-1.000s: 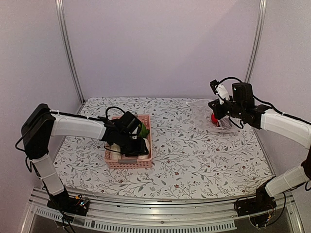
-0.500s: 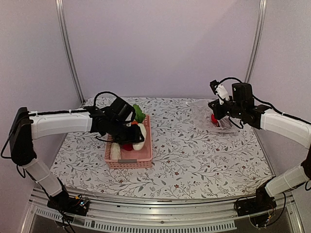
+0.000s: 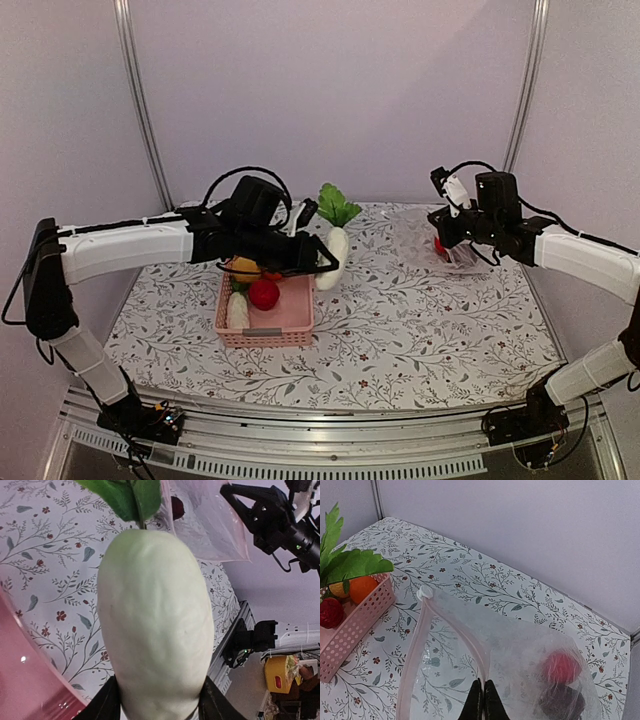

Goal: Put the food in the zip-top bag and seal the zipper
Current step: Place the fake vegetable in the zipper food storage bag, then pick up the fake vegetable from the bin.

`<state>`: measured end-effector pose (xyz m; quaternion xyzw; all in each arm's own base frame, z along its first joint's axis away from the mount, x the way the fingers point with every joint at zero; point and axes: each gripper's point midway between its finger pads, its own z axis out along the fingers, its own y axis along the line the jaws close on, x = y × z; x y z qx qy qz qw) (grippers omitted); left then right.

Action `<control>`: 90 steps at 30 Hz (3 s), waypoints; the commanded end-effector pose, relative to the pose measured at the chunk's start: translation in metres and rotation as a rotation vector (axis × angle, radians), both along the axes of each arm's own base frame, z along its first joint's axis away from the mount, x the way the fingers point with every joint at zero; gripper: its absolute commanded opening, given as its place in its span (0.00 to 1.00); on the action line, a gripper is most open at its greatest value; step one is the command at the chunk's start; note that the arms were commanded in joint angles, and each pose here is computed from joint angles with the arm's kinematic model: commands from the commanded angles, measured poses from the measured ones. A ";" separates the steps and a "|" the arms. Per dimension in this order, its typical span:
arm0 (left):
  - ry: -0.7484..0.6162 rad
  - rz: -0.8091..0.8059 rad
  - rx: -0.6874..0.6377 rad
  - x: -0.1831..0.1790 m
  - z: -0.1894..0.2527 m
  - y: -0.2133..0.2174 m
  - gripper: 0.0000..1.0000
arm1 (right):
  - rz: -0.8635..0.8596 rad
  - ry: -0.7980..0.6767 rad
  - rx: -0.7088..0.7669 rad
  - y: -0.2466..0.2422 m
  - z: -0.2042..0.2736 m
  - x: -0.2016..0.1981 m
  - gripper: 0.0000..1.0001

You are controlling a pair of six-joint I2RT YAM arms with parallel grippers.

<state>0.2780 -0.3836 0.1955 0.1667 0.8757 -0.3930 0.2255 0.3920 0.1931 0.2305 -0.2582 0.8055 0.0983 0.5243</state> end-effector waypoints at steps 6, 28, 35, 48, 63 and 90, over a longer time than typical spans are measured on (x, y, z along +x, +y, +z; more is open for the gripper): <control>0.039 -0.294 -0.177 -0.039 0.022 -0.081 0.32 | -0.018 0.007 -0.021 -0.005 -0.010 0.003 0.00; 0.359 -0.319 -0.408 -0.027 0.012 -0.142 0.29 | 0.044 -0.017 -0.026 0.001 -0.005 -0.005 0.00; 0.401 -0.265 -0.443 -0.009 0.014 -0.149 0.26 | 0.064 -0.014 -0.030 0.003 -0.006 -0.008 0.00; 0.432 -0.070 -0.441 0.051 0.003 -0.159 0.27 | 0.068 -0.021 -0.012 0.003 0.000 -0.010 0.00; 0.433 0.188 -0.512 0.102 -0.017 -0.166 0.30 | 0.126 0.028 0.041 0.016 -0.002 -0.018 0.00; -0.035 0.033 -0.419 0.048 0.090 -0.130 1.00 | 0.037 -0.019 -0.005 0.002 0.003 -0.008 0.00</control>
